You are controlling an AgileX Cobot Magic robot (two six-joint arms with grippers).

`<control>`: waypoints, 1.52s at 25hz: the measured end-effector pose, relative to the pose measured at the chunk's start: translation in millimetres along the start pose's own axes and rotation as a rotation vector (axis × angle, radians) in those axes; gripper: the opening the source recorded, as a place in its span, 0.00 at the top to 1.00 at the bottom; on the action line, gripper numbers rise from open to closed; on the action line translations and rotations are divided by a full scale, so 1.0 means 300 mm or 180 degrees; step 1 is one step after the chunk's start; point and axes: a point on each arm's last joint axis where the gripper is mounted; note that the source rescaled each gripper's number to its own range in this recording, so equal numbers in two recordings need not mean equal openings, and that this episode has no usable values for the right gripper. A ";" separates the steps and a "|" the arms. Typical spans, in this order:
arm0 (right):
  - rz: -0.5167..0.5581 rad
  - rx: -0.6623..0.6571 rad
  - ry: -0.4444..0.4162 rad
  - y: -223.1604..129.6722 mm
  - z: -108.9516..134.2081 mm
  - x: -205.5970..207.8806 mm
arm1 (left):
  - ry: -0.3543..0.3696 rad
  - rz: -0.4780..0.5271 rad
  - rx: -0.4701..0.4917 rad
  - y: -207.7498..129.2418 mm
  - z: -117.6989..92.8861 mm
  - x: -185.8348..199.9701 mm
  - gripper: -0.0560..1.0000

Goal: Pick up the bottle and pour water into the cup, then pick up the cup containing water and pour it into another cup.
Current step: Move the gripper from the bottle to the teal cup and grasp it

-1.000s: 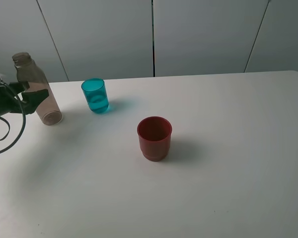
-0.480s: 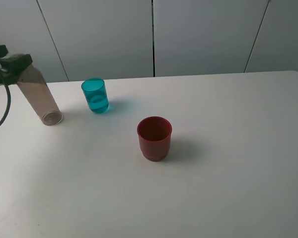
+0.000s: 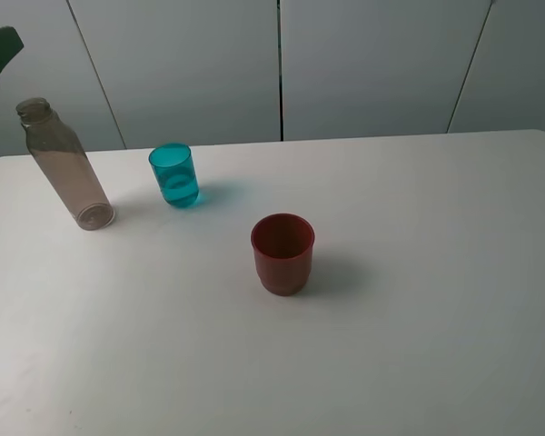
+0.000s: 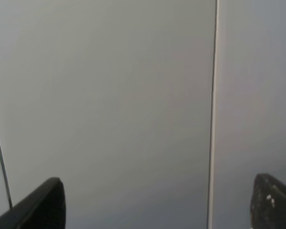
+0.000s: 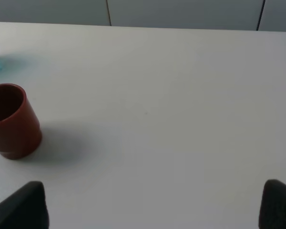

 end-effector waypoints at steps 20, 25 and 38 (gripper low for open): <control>0.0000 0.0000 0.0000 0.000 0.000 0.000 | -0.0226 0.0761 0.0090 0.044 -0.488 -0.192 0.03; 0.0000 0.0000 0.0000 0.000 0.000 0.000 | -0.0069 0.1074 0.0219 -0.086 -0.564 -0.168 0.03; 0.0000 0.0000 0.0000 0.000 0.000 0.000 | 0.0154 0.1501 0.0241 -0.320 -0.575 -0.137 0.03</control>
Point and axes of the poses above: a point on each arm's last joint axis where the gripper is mounted, x pointing back along that axis away from the gripper, z along the wrist's bending axis when the last joint is at zero, y = z × x, and after that the axes turned 3 degrees about -x, right-handed
